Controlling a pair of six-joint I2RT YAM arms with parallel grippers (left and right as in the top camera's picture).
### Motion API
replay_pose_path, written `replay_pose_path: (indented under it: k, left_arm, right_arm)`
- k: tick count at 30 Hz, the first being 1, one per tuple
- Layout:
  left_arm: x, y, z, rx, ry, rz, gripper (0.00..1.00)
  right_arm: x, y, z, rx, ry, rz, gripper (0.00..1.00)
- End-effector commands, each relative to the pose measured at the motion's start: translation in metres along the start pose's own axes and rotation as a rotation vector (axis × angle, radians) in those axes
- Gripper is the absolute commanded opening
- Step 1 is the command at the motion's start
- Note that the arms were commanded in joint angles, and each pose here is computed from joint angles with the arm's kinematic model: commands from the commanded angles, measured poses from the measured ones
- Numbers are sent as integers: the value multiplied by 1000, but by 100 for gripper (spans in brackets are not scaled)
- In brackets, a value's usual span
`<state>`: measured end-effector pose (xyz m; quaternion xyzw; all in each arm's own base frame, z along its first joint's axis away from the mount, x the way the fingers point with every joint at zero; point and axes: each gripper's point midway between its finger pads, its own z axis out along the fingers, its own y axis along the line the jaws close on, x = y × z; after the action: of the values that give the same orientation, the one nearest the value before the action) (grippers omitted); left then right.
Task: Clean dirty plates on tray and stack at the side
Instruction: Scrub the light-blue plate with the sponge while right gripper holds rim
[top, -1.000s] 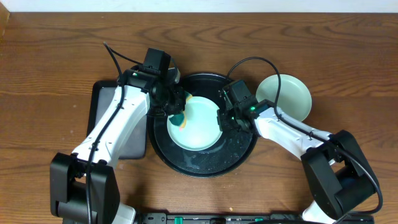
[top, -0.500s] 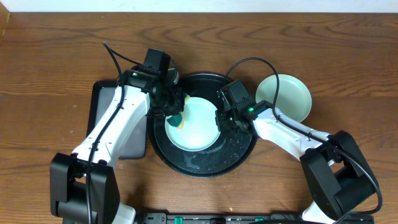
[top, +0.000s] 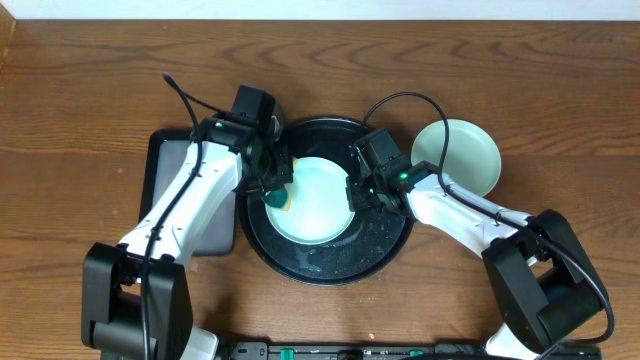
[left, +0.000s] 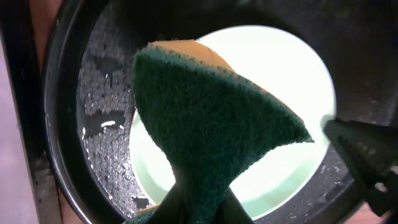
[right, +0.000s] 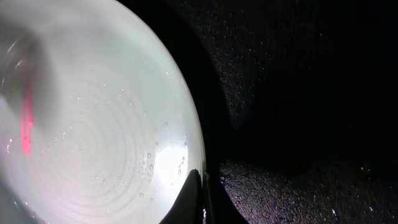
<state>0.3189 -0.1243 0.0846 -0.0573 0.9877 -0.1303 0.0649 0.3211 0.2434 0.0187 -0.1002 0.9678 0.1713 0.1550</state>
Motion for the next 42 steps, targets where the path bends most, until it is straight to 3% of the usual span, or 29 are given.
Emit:
replay_pose_path:
  k: [1, 12, 28, 42]
  left_arm:
    - [0, 1, 0, -5, -11, -19, 7]
    - [-1, 9, 3, -95, -49, -91, 7]
    - [4, -2, 8, -167, -83, -43, 7]
    - [10, 7, 39, -212, 0, 31, 7]
  right_arm:
    - [0, 5, 2, -8, 3, -8, 1]
    - [0, 5, 2, -9, 3, -8, 1]
    - [0, 7, 2, -11, 2, -13, 1]
    - [0, 7, 2, -11, 2, -14, 1]
